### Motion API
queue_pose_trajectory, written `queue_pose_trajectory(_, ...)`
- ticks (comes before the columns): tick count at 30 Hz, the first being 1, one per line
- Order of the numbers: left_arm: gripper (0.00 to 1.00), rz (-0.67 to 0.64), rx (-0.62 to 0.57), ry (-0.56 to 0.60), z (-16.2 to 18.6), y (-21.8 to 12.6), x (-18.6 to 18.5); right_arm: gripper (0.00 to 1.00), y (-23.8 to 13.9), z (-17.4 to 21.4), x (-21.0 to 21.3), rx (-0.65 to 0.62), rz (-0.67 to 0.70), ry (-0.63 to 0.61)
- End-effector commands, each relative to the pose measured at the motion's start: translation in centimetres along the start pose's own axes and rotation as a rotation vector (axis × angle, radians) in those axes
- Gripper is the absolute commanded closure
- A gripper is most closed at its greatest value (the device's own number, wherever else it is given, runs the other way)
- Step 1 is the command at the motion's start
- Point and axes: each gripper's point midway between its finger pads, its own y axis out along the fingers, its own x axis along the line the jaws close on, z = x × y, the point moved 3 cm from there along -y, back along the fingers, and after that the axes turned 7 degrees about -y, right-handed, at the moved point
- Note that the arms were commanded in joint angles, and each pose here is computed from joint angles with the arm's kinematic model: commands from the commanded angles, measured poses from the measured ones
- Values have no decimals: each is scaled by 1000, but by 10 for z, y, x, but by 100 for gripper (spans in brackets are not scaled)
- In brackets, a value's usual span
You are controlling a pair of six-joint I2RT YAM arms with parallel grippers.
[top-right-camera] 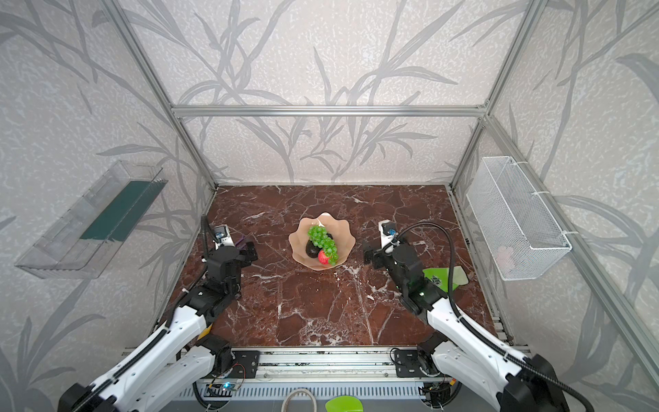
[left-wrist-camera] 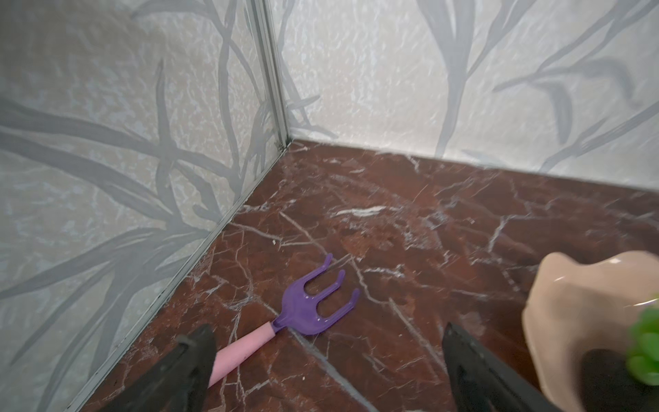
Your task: Place and organize the fake fruits in the fruit bowl
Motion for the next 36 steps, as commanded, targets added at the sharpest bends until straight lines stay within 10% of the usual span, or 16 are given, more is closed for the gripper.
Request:
queue_pose_trajectory(1, 0, 10, -133, -61, -19, 14, 9, 1, -14, 29, -39, 53, 227, -76)
queue_pose_trajectory(9, 0, 6, -26, -77, 40, 59, 27, 1, 0, 69, -84, 44, 392, -22)
queue_pose_trajectory(36, 1, -37, -25, 4, 50, 112, 14, 1, 78, 110, -84, 47, 350, -127)
